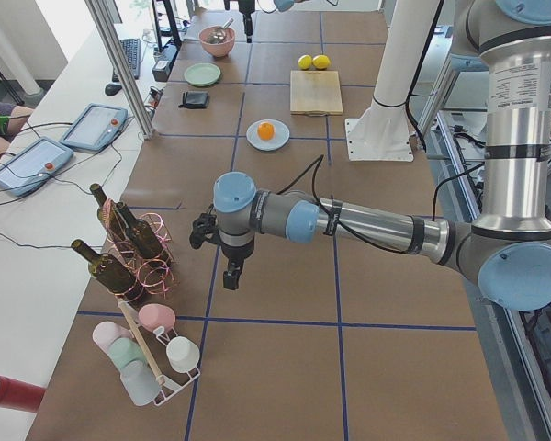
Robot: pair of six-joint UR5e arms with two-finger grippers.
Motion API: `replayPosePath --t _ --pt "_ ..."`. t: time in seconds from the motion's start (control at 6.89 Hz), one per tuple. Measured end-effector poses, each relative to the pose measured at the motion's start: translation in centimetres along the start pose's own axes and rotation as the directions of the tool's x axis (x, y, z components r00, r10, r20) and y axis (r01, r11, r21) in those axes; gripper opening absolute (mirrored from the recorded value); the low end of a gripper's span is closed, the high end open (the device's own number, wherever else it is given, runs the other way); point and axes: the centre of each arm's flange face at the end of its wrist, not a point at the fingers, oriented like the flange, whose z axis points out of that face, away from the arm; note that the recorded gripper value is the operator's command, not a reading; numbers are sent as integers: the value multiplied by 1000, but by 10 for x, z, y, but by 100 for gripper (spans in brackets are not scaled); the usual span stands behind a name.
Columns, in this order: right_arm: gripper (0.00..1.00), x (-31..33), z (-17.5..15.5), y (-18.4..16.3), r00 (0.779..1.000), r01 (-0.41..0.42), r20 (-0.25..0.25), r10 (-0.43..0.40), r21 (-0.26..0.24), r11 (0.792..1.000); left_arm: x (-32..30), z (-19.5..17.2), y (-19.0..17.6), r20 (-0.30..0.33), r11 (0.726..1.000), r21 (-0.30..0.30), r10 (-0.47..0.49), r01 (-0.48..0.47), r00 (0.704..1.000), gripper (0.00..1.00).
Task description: Pick orange to plate
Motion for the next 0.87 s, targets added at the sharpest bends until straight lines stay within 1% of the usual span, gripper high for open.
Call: replayPosePath --t 0.15,0.29,0.44,0.58,0.73,0.87 --pt "100 66 -3 16 1000 26 -5 -26 -14 1000 -26 0 8 -9 1000 0 -27 27 1000 100" --pt "100 129 -2 29 999 42 2 -42 -33 999 -41 -4 14 -12 998 -3 -63 63 998 100" --pt "100 191 -1 41 999 48 20 -47 -46 998 -49 -8 17 -13 995 -11 -96 96 995 100" --pt "100 239 -2 52 998 53 30 -51 -50 997 -51 -11 17 -13 993 -12 -118 118 993 100" --pt "100 269 -3 64 999 42 30 -40 -51 998 -52 -12 17 -13 990 -13 -139 138 990 100" --pt "100 294 -1 81 1000 7 29 -6 -59 998 -51 -13 18 -13 989 -12 -150 150 989 100"
